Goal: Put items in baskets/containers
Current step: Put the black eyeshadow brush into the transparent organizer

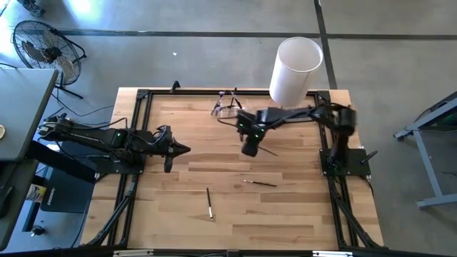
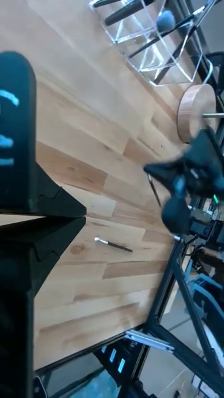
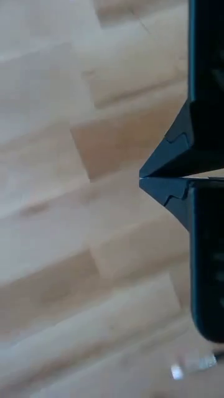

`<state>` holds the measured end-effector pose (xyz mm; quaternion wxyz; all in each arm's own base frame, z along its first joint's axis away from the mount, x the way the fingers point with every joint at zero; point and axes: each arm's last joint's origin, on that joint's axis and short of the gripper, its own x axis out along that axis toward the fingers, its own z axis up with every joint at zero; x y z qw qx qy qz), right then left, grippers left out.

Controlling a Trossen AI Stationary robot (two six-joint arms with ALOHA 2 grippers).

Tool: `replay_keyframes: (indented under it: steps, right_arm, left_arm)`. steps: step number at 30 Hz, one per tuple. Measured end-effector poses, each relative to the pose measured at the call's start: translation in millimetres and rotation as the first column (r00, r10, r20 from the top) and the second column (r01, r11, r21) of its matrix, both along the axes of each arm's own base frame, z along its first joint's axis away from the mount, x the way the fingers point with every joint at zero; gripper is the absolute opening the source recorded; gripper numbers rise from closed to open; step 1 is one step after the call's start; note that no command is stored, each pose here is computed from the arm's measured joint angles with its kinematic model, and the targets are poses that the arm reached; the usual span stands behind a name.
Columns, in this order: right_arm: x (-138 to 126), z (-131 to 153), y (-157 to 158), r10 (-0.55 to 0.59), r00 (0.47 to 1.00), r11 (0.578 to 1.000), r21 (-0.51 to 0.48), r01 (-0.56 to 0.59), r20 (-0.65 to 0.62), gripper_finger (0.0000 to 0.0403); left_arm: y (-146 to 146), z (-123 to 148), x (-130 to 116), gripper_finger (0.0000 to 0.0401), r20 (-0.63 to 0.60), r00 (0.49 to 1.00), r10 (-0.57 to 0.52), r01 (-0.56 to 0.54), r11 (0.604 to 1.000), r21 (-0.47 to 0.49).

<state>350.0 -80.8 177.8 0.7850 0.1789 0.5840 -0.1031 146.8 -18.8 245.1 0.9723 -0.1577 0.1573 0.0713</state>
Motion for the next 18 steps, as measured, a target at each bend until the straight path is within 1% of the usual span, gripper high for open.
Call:
replay_keyframes:
  steps: [3, 7, 10, 12, 13, 15, 17, 18]
  right_arm:
    - [-22, 13, 15, -0.052, 0.993, 0.999, -0.009, 0.053, 0.11, 0.0]
    - [-53, 16, 34, -0.127, 0.962, 0.99, -0.03, 0.138, 0.24, 0.0]
    - [-69, 26, 45, -0.162, 0.89, 0.979, -0.041, 0.197, 0.427, 0.0]
    - [-79, 24, 50, -0.154, 0.822, 0.972, -0.067, 0.227, 0.548, 0.0]
    - [-83, 21, 52, -0.141, 0.779, 0.967, -0.085, 0.241, 0.611, 0.0]
    - [-87, 21, 53, -0.083, 0.658, 0.955, -0.13, 0.268, 0.749, 0.0]
    - [-90, 24, 53, -0.009, 0.506, 0.937, -0.17, 0.307, 0.862, 0.0]
    - [-91, 25, 52, 0.018, 0.442, 0.924, -0.185, 0.336, 0.897, 0.0]
  left_arm:
    - [0, 0, 0, 0.0, 0.0, 1.0, 0.001, -0.001, 1.0, -0.001]
    - [0, 0, 0, 0.0, 0.001, 1.0, 0.016, -0.016, 1.0, 0.004]
    - [1, 0, 0, 0.0, 0.002, 1.0, 0.022, -0.022, 1.0, 0.006]
    - [1, 0, 0, 0.0, 0.002, 1.0, 0.022, -0.022, 1.0, 0.006]
    - [1, 0, 0, 0.0, 0.002, 1.0, 0.023, -0.023, 1.0, 0.007]
    - [1, 0, 0, 0.0, 0.002, 1.0, 0.023, -0.023, 1.0, 0.007]
    - [1, 0, 0, 0.0, 0.002, 1.0, 0.024, -0.024, 1.0, 0.007]
    - [1, 0, 0, 0.0, 0.002, 1.0, 0.023, -0.023, 1.0, 0.007]
